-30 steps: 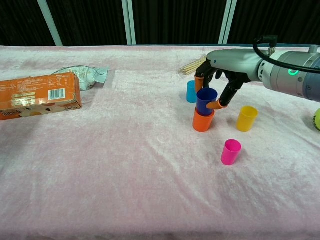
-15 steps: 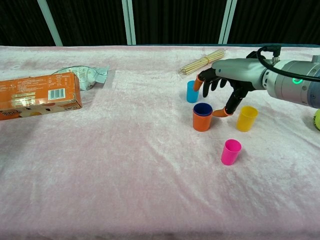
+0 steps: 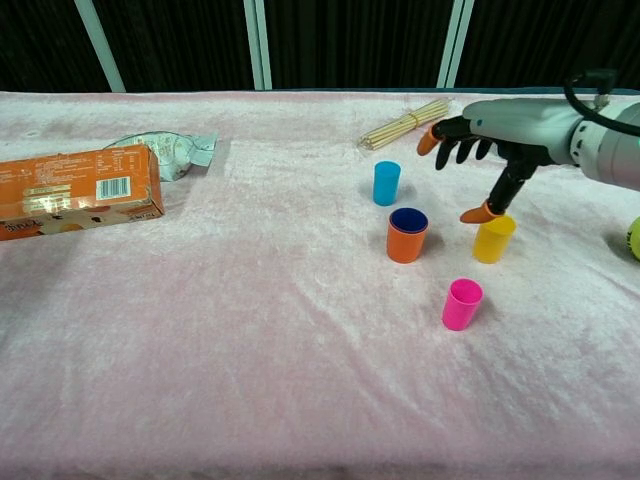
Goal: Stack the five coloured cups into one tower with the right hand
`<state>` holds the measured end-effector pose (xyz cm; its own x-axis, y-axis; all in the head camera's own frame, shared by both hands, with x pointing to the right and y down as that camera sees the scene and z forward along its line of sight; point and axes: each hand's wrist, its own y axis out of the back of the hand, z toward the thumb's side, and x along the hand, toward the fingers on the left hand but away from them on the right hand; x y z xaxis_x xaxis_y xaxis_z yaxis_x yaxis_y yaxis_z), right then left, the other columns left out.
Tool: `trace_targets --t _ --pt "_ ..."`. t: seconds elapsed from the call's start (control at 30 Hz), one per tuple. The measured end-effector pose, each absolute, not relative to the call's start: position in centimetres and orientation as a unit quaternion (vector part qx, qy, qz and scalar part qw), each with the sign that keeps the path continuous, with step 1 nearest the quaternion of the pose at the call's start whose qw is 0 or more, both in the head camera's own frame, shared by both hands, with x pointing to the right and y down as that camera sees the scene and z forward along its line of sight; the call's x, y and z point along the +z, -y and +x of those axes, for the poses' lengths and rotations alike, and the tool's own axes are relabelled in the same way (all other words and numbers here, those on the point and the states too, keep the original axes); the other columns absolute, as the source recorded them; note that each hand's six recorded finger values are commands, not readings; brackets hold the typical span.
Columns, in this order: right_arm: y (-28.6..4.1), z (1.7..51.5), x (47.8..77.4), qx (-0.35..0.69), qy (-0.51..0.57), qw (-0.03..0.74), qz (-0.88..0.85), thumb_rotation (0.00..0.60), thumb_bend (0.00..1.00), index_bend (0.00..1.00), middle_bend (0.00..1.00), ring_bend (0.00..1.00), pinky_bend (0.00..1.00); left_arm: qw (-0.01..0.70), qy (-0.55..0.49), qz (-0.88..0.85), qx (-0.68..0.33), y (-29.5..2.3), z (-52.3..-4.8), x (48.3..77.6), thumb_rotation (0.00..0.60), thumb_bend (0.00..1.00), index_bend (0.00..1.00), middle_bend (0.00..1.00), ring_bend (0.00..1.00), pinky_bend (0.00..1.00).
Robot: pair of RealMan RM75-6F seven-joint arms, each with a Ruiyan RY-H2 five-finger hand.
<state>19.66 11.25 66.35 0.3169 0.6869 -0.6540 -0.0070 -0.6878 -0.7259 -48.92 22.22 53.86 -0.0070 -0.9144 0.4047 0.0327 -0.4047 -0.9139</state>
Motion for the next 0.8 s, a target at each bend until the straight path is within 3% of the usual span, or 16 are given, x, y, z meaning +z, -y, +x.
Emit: trace_targets --t 0.27,0.8 --pt "-12.7 21.9 67.4 0.553 0.234 0.306 -0.739 0.600 0.15 0.30 0.32 0.21 0.21 0.397 -0.376 -0.582 -0.602 -22.3 -48.9 53.8 0.600 0.71 0.07 0.02 0.00 0.01" --pt "-13.8 23.7 70.6 0.553 0.255 0.301 -0.734 0.600 0.25 0.44 0.45 0.25 0.21 0.400 -0.373 -0.576 -0.607 -22.3 -48.9 53.8 0.600 0.71 0.07 0.02 0.00 0.01"
